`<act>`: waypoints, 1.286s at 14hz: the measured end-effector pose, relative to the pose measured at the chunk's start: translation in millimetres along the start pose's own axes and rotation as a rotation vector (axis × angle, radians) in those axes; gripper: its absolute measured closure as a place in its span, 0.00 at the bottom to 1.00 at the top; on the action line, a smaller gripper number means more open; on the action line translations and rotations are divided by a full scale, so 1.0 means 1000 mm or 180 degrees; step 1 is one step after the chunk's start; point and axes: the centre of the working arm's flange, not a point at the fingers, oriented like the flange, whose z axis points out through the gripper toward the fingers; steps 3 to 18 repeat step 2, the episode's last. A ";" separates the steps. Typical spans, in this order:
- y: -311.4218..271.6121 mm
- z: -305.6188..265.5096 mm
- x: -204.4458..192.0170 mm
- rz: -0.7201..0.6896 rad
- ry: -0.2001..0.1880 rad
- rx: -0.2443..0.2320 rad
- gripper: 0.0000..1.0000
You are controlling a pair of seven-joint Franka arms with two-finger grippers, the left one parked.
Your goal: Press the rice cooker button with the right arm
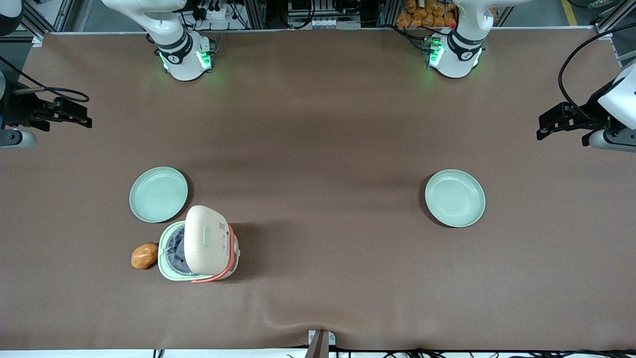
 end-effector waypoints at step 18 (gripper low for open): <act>0.000 0.000 0.000 0.0002 0.0003 0.0002 0.00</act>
